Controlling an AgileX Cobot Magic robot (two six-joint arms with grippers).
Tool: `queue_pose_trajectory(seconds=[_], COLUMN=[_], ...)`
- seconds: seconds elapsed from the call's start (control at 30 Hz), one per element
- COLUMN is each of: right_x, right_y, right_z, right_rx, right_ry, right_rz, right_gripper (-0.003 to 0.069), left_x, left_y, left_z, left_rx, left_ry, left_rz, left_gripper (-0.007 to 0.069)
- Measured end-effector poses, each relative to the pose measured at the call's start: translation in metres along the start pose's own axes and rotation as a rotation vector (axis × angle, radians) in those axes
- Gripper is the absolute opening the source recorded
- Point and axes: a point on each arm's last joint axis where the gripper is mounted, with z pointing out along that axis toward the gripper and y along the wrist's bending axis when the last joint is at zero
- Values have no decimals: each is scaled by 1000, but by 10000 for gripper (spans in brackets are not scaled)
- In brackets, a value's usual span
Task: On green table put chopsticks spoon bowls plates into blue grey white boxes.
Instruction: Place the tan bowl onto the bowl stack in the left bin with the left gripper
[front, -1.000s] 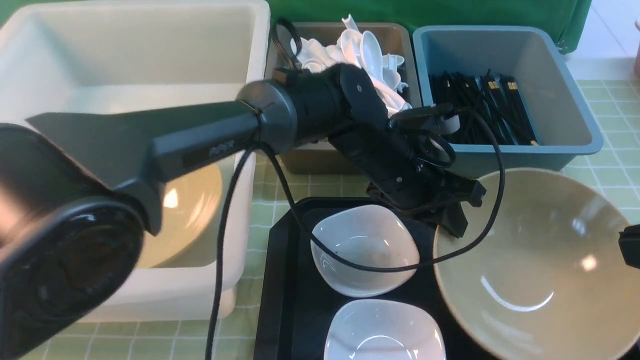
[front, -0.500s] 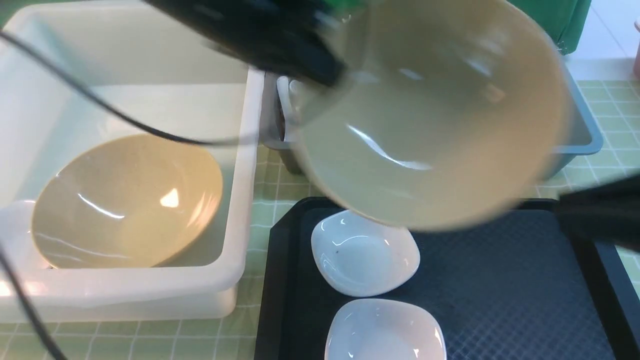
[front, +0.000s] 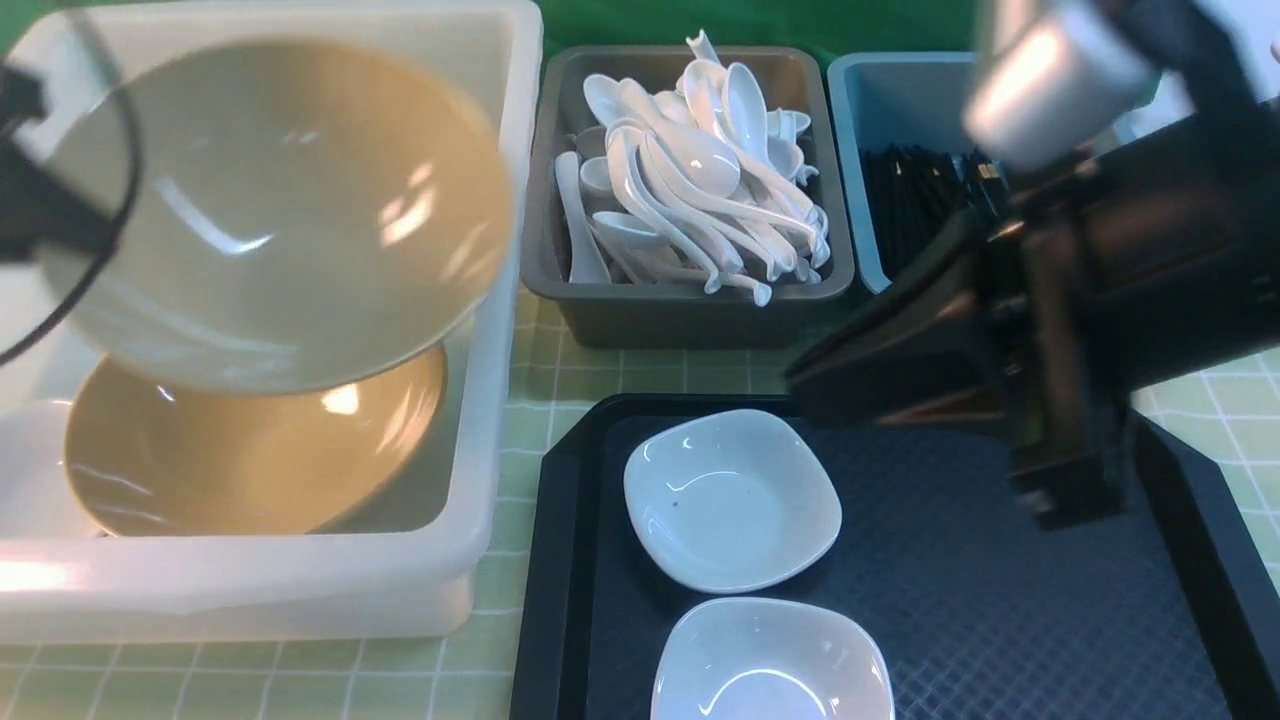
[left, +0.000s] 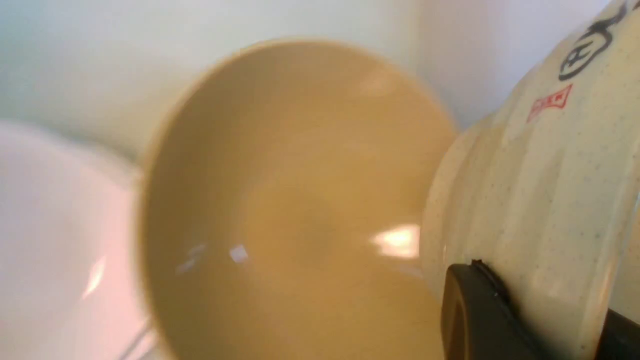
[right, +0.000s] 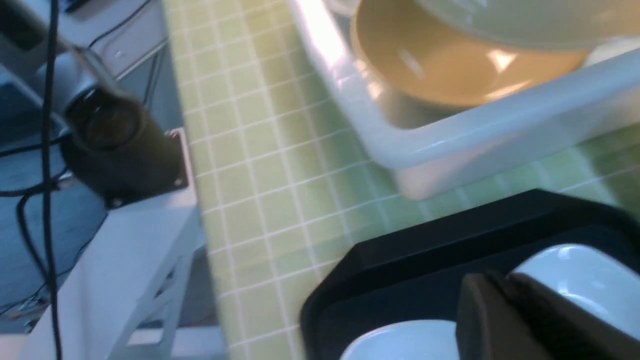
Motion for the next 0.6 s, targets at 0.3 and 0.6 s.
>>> queue_pose_trajectory(seconds=[0.3, 0.6], right_x=[3, 3], right_y=[-10, -10], right_z=[19, 19], right_rx=[-22, -22], right_ry=[50, 49], right_rz=[27, 24], right_gripper=[47, 47], left_x=[17, 21], left_y=[26, 27], left_z=[26, 37], left_rx=[-90, -219], left_ry=[5, 42], left_rz=[-75, -135], left_gripper=[17, 57])
